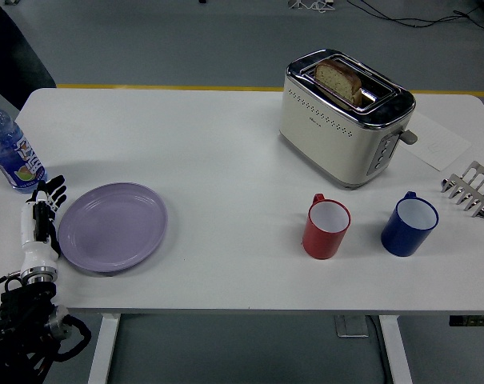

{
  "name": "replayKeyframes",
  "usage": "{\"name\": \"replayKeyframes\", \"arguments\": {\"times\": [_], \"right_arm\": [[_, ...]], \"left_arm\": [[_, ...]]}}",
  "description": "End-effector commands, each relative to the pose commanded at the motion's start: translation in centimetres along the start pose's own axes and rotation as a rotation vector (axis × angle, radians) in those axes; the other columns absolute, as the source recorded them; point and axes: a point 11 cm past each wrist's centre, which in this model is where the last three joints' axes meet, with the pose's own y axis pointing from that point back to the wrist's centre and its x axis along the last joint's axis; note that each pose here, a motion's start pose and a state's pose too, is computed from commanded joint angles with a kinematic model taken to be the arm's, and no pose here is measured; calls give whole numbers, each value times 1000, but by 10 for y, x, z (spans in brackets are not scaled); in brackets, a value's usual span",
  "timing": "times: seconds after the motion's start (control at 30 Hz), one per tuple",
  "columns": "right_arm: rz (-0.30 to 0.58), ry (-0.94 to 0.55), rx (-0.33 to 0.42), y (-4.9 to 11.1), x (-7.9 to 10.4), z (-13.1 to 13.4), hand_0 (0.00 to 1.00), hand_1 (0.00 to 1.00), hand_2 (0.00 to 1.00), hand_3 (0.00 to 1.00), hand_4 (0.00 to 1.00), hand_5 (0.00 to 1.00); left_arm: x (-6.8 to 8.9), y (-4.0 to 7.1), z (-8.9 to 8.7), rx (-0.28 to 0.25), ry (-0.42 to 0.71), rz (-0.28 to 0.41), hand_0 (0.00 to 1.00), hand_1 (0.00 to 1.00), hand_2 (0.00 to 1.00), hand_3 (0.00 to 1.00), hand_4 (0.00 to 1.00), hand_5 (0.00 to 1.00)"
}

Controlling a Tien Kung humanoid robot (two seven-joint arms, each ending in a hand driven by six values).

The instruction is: Push plate across desktop

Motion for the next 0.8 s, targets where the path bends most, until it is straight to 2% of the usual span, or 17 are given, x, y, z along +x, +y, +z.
{"name": "replayKeyframes", "arguments": {"times": [0.53, 0.8], "right_arm": [[0, 0, 5, 0, 0, -2, 634, 610, 640, 578, 361, 147], [0, 2, 7, 0, 0, -3, 634, 610, 639, 578, 361, 147]], "left_arm": [[-23, 3, -3, 10, 16, -36, 792, 800, 779, 648, 467, 998], [-43, 5, -3, 13, 25, -68, 791, 799, 779, 646, 462, 998]]}}
